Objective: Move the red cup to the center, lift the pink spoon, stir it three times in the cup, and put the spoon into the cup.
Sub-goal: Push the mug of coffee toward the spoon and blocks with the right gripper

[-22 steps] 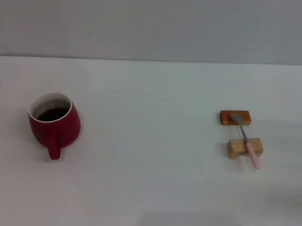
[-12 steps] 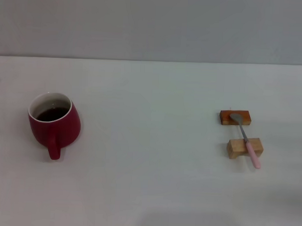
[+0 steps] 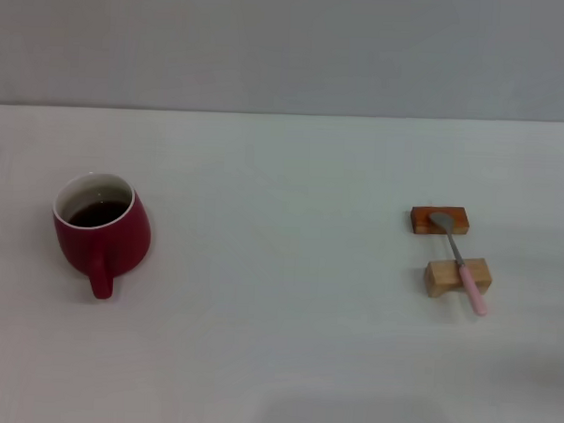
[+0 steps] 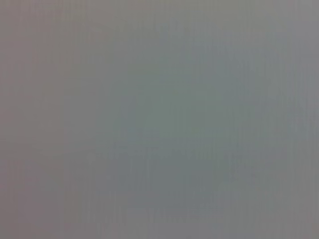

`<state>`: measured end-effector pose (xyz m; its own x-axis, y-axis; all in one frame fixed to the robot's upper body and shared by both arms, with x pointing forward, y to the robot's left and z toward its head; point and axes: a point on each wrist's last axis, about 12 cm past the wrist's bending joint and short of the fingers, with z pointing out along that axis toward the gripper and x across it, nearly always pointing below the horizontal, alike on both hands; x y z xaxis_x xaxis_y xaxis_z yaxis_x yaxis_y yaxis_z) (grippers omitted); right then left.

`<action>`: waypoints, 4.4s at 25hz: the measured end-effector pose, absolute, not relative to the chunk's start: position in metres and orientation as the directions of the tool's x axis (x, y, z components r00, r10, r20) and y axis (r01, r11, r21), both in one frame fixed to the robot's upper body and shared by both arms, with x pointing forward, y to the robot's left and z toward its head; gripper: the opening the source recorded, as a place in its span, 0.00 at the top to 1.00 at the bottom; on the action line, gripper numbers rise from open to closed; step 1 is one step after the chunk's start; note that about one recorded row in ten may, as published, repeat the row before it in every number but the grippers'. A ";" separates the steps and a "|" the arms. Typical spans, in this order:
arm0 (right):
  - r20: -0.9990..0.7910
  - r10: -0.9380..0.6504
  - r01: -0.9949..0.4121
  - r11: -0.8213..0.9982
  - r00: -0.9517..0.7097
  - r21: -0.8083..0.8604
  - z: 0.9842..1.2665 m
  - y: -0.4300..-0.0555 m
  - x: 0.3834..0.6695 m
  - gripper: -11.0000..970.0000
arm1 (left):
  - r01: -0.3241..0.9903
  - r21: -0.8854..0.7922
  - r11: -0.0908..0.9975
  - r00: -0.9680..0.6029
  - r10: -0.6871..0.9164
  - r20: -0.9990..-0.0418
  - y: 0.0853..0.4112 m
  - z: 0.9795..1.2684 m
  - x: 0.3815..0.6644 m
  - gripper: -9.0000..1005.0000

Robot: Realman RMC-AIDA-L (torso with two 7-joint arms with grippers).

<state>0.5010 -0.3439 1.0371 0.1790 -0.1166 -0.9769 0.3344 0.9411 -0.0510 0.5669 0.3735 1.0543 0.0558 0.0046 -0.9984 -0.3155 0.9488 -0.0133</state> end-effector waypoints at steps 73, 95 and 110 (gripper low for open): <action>-0.984 -0.081 0.348 0.937 0.156 -0.022 1.044 -0.341 0.510 0.36 | 0.292 0.472 0.832 -0.110 0.520 -0.847 0.295 0.995 0.532 0.97; -0.984 -0.082 0.346 0.938 0.156 -0.023 1.044 -0.341 0.511 0.36 | 0.441 0.421 0.792 -0.024 0.480 -0.877 0.251 0.998 0.531 0.96; -0.984 -0.080 0.342 0.939 0.159 -0.021 1.044 -0.340 0.511 0.36 | 0.451 0.506 0.736 -0.034 0.580 -0.814 0.248 1.015 0.580 0.95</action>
<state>0.5106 -0.3401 1.0443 0.1590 -0.0802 -0.9840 0.3419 0.9395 -0.0213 0.5804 0.2476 1.0155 -0.0341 0.5802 -0.8138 0.4507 0.7357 0.5057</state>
